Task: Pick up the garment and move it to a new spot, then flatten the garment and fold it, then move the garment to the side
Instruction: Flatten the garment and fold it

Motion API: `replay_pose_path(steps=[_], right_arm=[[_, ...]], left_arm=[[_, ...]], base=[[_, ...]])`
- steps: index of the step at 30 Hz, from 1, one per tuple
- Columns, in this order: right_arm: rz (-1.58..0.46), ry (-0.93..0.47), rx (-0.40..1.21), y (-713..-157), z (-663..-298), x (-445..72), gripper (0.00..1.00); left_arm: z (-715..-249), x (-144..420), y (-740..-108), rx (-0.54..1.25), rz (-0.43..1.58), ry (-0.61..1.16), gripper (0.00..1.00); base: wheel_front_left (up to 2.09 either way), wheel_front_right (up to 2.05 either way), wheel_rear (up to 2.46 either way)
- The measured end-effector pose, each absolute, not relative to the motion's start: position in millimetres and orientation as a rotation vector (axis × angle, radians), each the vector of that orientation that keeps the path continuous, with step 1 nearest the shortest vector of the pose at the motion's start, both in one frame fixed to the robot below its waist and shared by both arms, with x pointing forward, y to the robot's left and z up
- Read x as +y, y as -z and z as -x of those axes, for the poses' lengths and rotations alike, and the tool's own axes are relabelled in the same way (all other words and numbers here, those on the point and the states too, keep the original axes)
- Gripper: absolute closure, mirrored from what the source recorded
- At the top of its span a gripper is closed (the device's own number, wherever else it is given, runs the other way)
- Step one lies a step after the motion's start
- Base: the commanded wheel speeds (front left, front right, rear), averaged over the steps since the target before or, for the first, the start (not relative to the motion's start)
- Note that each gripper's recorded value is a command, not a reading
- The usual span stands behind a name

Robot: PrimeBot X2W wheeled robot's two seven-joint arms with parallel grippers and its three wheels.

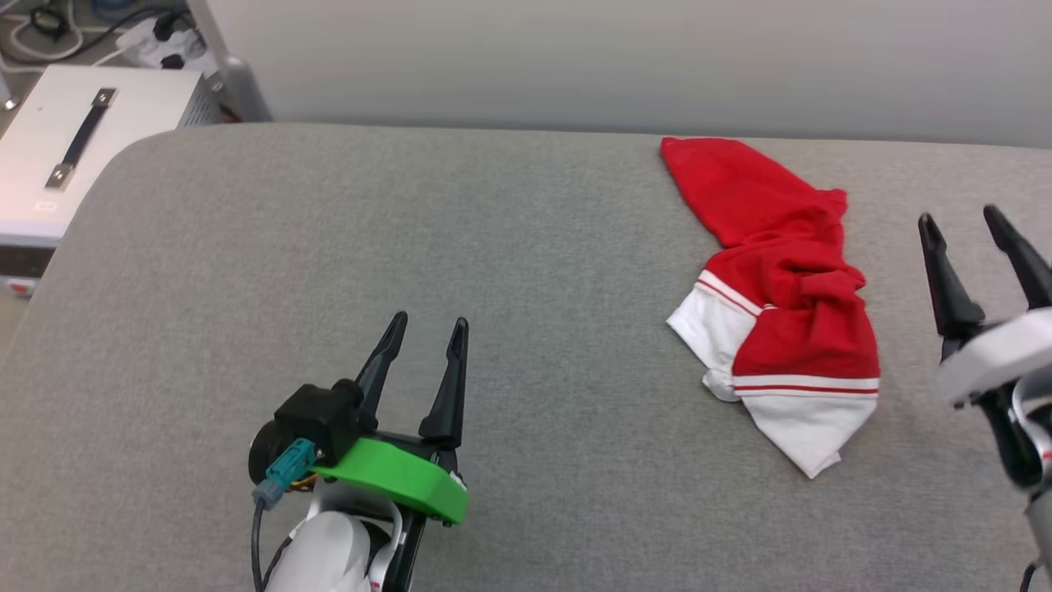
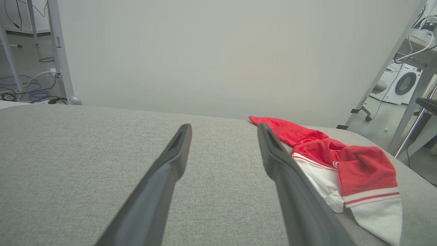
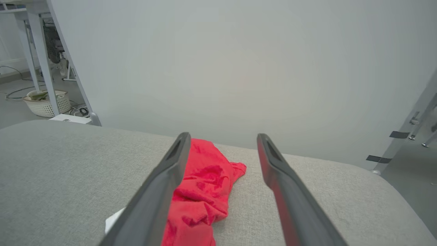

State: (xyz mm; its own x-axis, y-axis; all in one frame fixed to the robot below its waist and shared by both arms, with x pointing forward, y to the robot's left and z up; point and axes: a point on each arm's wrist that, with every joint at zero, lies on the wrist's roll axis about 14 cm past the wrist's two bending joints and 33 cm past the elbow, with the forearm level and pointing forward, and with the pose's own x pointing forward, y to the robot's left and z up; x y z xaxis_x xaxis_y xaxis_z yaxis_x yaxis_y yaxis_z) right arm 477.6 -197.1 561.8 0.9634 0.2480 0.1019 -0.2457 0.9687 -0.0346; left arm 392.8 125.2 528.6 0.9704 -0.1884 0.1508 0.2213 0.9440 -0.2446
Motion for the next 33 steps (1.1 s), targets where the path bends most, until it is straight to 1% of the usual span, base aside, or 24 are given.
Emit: replay_pose_path(steps=[7, 11, 14, 22, 26, 29, 33], right_arm=[[-0.043, -0.164, -0.193, -564, -416, -202, 0.0], [-0.075, -0.138, -0.187, -556, -389, -193, 0.0], [-0.107, -0.116, -0.173, -550, -378, -190, 0.0], [-0.101, -0.099, -0.147, -545, -369, -191, 0.0], [-0.095, -0.081, -0.131, -542, -370, -197, 0.0], [-0.092, -0.071, -0.116, -539, -370, -200, 0.0], [-0.085, -0.052, -0.082, -530, -370, -206, 0.0]], left_arm=[[-384, 110, -531, -0.129, 0.274, 0.254, 0.0], [-378, 106, -527, -0.116, 0.278, 0.264, 0.0], [-374, 103, -521, -0.098, 0.278, 0.269, 0.0], [-375, 95, -514, -0.075, 0.267, 0.294, 0.0], [-385, 80, -511, -0.05, 0.261, 0.339, 0.0], [-401, 63, -513, 0.01, 0.257, 0.391, 0.0], [-423, 25, -508, 0.165, 0.233, 0.503, 0.0]], base=[[0.0, 0.0, 0.0], [0.0, 0.0, 0.0], [0.0, 0.0, 0.0], [0.0, 0.0, 0.0], [0.0, 0.0, 0.0], [0.0, 0.0, 0.0], [0.0, 0.0, 0.0]])
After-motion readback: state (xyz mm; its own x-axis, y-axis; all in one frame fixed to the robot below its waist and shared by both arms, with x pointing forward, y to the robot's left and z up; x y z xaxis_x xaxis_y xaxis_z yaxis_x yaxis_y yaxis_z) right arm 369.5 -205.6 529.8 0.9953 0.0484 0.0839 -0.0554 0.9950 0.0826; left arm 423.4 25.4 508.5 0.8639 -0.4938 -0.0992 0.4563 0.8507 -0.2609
